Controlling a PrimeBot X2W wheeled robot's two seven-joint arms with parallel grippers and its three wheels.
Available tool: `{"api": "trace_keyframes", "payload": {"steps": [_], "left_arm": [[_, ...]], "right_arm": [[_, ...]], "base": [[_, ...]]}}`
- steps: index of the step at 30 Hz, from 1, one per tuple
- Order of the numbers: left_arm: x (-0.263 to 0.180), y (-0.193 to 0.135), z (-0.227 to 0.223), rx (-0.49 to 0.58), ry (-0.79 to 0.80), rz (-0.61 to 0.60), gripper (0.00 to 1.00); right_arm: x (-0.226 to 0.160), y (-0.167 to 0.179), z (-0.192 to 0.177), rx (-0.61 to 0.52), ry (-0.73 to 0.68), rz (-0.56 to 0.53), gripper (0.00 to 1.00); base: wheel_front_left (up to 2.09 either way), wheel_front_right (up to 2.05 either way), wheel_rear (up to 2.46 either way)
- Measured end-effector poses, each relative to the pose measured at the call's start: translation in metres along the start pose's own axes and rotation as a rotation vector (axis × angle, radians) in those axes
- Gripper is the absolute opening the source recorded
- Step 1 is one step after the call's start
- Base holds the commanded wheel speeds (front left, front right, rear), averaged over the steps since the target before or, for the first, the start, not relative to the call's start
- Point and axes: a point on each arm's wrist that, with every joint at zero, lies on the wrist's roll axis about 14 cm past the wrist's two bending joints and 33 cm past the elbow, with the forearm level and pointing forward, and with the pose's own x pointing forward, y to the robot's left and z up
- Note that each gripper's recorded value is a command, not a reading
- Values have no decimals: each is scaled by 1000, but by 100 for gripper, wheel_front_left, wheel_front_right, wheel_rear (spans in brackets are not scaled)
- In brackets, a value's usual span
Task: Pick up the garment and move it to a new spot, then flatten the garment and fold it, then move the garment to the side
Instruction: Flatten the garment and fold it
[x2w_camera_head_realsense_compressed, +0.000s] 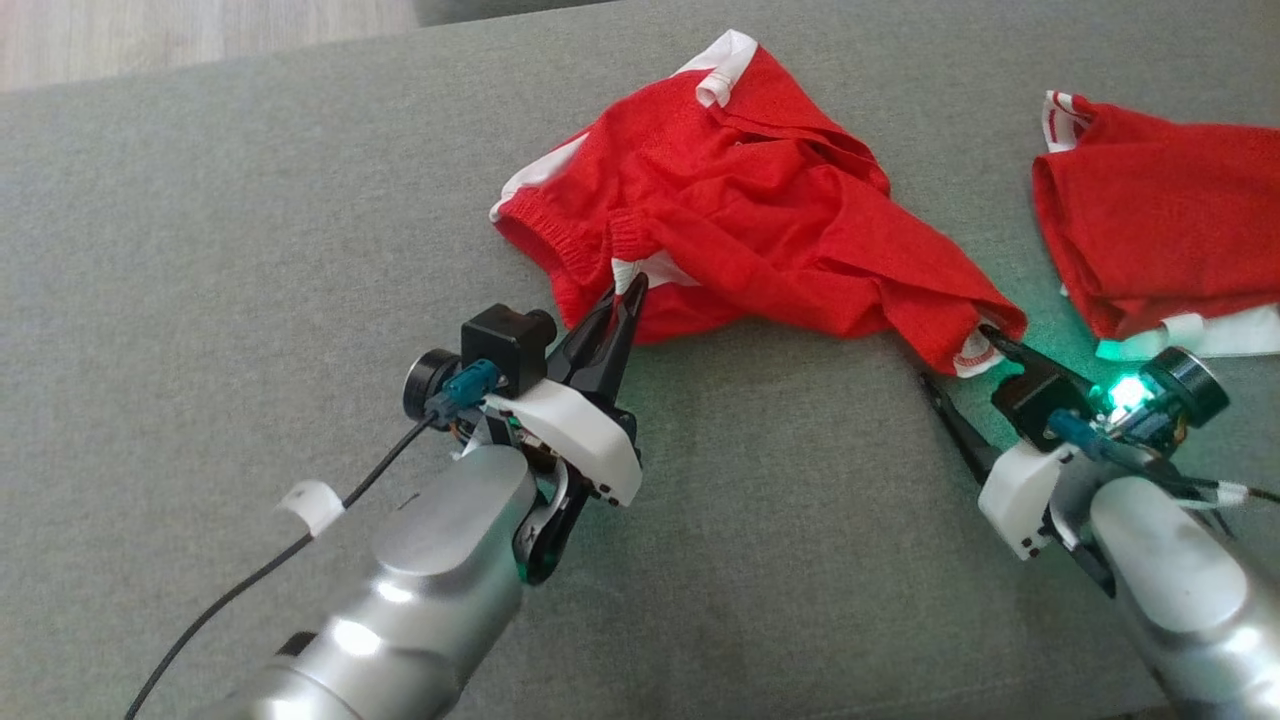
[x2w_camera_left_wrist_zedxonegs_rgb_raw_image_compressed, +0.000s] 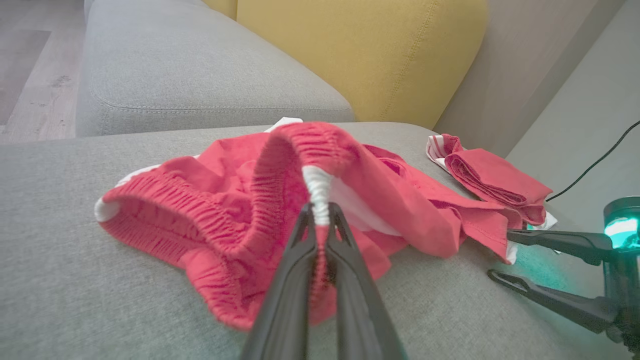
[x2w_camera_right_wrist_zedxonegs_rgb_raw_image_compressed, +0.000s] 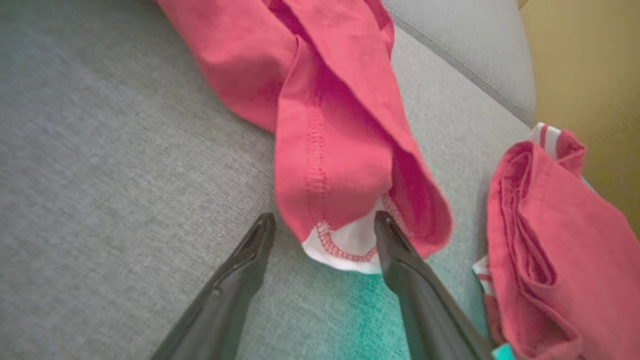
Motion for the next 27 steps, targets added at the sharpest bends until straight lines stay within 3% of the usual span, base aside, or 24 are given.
{"api": "trace_keyframes", "payload": {"steps": [6, 27], "left_arm": [[-2, 4, -1, -7, 2, 13, 0], [-2, -6, 10, 10, -22, 0, 0]], "right_arm": [[11, -8, 0, -39, 51, 11, 100], [3, -16, -12, 15, 143, 10, 100]], "base": [[0, 0, 0], [0, 0, 0]]}}
